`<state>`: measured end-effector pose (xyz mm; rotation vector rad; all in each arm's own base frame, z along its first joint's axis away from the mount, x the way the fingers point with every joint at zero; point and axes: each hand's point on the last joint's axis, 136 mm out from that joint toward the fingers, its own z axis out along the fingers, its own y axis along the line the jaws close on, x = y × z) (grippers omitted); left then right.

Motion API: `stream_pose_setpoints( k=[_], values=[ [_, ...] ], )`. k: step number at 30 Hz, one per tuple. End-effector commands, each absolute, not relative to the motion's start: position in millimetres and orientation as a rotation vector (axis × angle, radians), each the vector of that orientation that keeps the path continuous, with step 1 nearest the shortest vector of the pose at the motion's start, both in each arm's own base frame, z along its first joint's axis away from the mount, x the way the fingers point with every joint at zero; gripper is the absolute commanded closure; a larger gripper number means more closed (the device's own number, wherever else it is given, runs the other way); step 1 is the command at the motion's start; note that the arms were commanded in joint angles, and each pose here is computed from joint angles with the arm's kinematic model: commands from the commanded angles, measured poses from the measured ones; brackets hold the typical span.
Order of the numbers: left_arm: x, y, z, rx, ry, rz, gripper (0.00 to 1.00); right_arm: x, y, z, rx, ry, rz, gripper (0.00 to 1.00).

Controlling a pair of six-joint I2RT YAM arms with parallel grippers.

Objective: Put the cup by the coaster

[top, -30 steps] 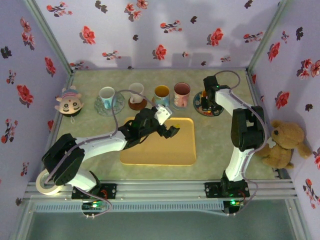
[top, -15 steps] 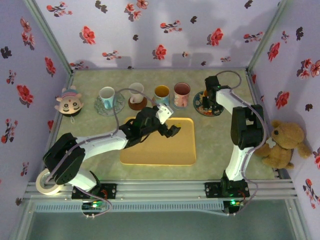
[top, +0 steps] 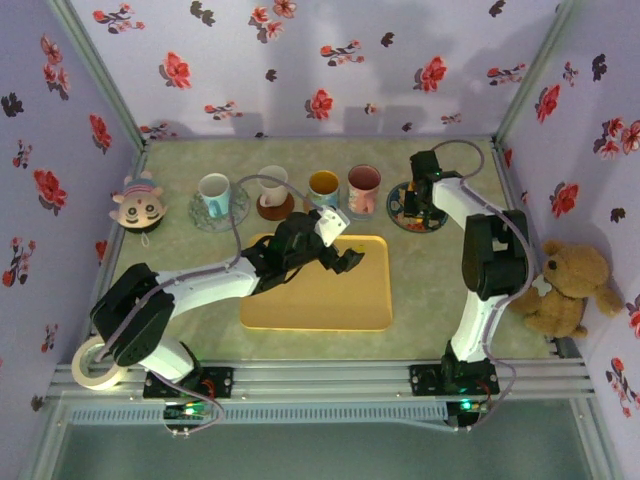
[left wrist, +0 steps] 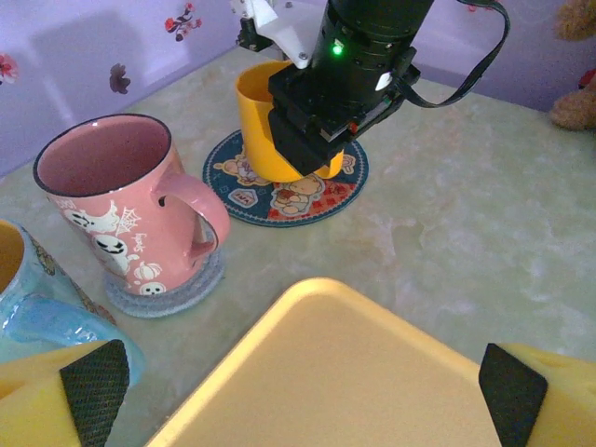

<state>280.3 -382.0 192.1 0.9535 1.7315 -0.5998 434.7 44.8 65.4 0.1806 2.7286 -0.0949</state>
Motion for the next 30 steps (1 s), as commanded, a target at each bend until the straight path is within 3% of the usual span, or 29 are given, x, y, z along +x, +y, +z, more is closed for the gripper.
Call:
stream_pose_setpoints(
  k=[1, 11, 18, 30],
  values=[
    [281, -391, 204, 0.952, 1.698, -0.61, 0.0, 433, 43, 89, 0.206, 2.672, -0.071, 0.48],
    [279, -394, 210, 0.947, 1.689, -0.62, 0.0, 419, 43, 128, 0.202, 2.602, -0.031, 0.33],
    [283, -394, 236, 0.909, 1.644, -0.615, 0.0, 408, 44, 170, 0.191, 2.507, 0.016, 0.02],
    [283, -382, 290, 0.837, 1.561, -0.606, 0.0, 369, 46, 236, 0.14, 2.341, 0.1, 0.0]
  ],
)
